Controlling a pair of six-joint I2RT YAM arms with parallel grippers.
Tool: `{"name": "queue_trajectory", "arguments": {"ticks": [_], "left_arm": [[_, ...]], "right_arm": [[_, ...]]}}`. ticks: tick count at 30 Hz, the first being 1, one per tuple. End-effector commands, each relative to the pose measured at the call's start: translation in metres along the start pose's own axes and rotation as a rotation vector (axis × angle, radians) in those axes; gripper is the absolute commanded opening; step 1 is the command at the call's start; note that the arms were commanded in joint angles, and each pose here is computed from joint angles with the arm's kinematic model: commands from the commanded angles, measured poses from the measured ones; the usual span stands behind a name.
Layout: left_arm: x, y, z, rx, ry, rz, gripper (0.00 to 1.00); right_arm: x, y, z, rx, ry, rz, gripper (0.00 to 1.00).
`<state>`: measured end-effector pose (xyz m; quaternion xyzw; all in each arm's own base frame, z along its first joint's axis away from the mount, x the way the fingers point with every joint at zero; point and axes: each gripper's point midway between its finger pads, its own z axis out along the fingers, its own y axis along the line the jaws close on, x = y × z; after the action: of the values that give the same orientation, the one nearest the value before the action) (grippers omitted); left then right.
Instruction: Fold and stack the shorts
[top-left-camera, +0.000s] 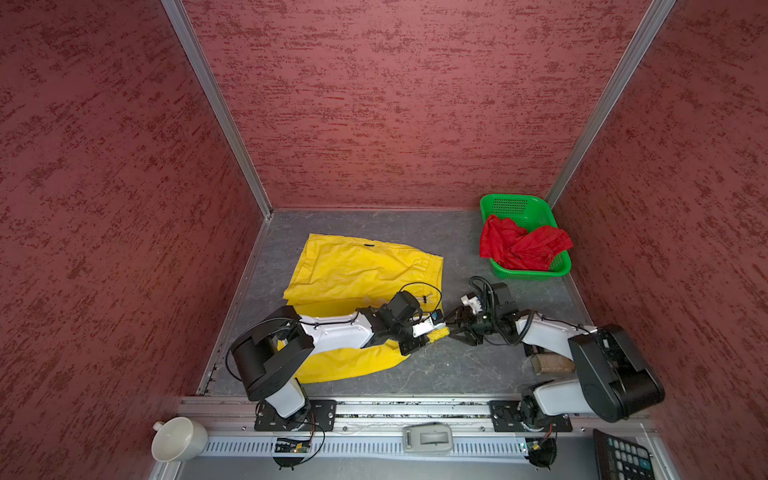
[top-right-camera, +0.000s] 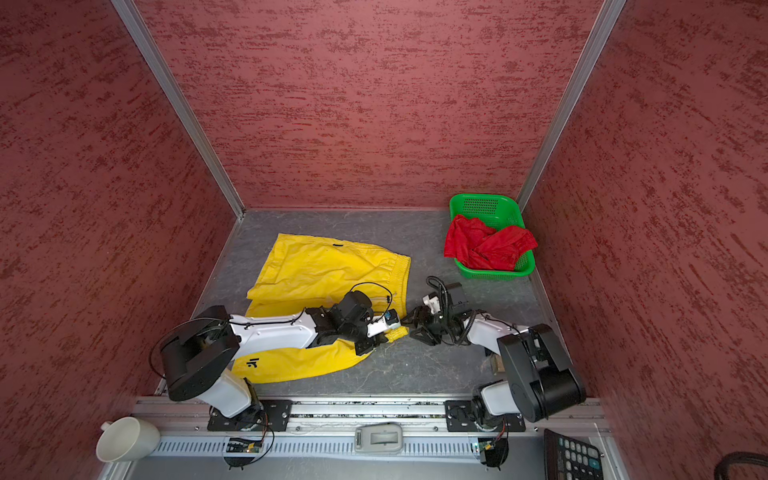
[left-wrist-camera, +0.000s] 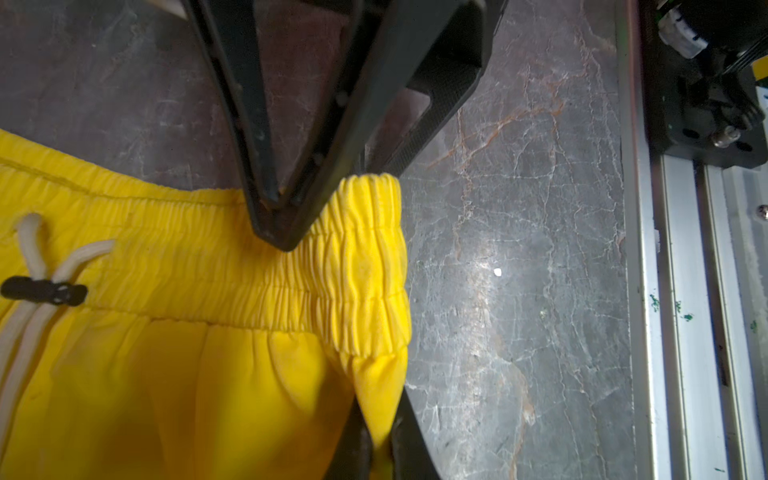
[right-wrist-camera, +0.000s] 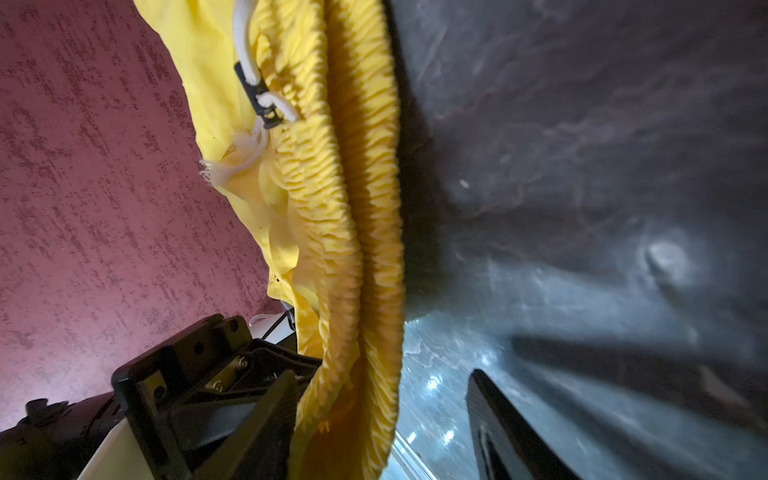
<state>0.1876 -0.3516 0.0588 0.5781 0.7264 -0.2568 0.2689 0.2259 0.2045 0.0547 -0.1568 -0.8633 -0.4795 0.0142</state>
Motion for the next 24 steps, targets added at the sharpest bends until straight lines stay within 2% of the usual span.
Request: {"name": "queue_trajectory", "arguments": {"ticks": [1, 5, 7, 9, 11, 13, 14, 17, 21, 24], "left_arm": [[-0.015, -0.002, -0.002, 0.019, -0.062, 0.066, 0.11], [-0.013, 0.001, 0.001, 0.01, -0.051, 0.074, 0.12], [-0.011, 0.005, 0.003, 0.0, -0.039, 0.061, 0.14], [-0.009, 0.01, 0.001, -0.008, -0.026, 0.025, 0.24], [-0.013, 0.02, -0.007, -0.04, -0.043, -0.04, 0.37], [-0.023, 0.033, -0.022, -0.091, -0.104, -0.12, 0.51], [-0.026, 0.041, -0.031, -0.116, -0.132, -0.172, 0.55], [-0.03, 0.075, -0.06, -0.191, -0.194, -0.374, 0.6], [-0.017, 0.134, -0.088, -0.329, -0.182, -0.64, 0.59], [-0.004, 0.175, -0.092, -0.408, -0.138, -0.746, 0.56]], "right_arm": [[0.002, 0.015, 0.007, -0.072, 0.049, 0.011, 0.66], [0.005, 0.023, 0.02, -0.094, 0.089, 0.012, 0.61], [0.004, 0.022, 0.022, -0.098, 0.089, 0.013, 0.49], [0.001, 0.021, 0.023, -0.087, 0.067, 0.012, 0.37], [-0.007, 0.017, 0.021, -0.06, 0.018, 0.008, 0.23], [-0.017, 0.012, 0.018, -0.035, -0.046, 0.011, 0.08], [-0.02, 0.009, 0.016, -0.023, -0.072, 0.013, 0.05], [-0.031, 0.006, 0.011, 0.009, -0.154, 0.005, 0.01], [-0.038, 0.002, 0.008, 0.029, -0.209, 0.004, 0.0], [-0.037, 0.006, 0.004, 0.007, -0.233, -0.014, 0.0]]}}
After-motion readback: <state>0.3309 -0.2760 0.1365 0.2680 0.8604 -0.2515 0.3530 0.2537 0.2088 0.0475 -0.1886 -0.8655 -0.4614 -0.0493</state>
